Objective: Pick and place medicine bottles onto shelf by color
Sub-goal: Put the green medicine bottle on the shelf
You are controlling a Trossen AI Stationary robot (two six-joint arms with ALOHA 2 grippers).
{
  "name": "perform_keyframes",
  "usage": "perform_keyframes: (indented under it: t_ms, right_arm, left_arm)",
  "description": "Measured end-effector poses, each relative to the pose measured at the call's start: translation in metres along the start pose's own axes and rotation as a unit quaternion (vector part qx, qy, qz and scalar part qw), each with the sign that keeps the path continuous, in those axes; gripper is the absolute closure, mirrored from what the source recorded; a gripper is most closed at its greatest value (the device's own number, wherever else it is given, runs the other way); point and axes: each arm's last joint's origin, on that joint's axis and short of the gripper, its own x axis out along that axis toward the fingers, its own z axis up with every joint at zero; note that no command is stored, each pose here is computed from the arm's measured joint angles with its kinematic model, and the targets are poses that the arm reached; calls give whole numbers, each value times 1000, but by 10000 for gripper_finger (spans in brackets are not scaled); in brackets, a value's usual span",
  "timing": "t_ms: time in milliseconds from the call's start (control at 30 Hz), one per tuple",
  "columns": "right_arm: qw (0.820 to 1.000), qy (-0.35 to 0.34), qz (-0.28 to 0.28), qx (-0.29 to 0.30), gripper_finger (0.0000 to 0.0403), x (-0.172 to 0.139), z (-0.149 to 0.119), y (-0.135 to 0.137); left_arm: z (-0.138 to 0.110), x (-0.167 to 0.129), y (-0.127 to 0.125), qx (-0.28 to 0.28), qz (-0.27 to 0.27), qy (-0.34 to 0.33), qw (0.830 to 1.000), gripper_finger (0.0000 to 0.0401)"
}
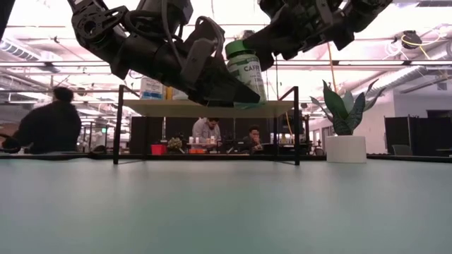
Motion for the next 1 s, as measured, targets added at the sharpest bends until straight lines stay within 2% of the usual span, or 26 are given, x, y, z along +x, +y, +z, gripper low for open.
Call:
perform_keyframes:
  t_ms: [133,233,333,400,467,600,700,800,1000]
  right_arm:
    - [1000,-5,-10,-28,214,-3,4,1]
    - [999,-20,-17,-45,214,-10,12,5]
    - [997,-28,-56,-54,207,-22,21,7]
    - [991,-32,-108,-66,205,-32,27,7]
    - [980,-31,-180,-81,205,-43,34,6]
    - [934,-54,-329,-128,206,-63,48,-8]
    - [908,-63,-389,-142,206,-77,50,-29]
    - [904,-58,-410,-108,206,-90,41,-57]
    - [927,-77,-368,-12,205,-101,15,-103]
  left_arm:
    - [1,0,0,-3,3,-2,1000,126]
    - [-2,0,1,19,18,15,1000,98]
    - [-11,-2,2,37,38,68,996,79]
    - [-14,-3,2,40,41,86,995,72]
    - [-15,-3,2,41,43,92,994,70]
    - [-13,-3,4,39,46,83,995,76]
    - [-13,-2,6,35,50,81,995,84]
    - [-13,-2,8,28,53,81,995,91]
    - [-13,-2,7,29,53,79,995,98]
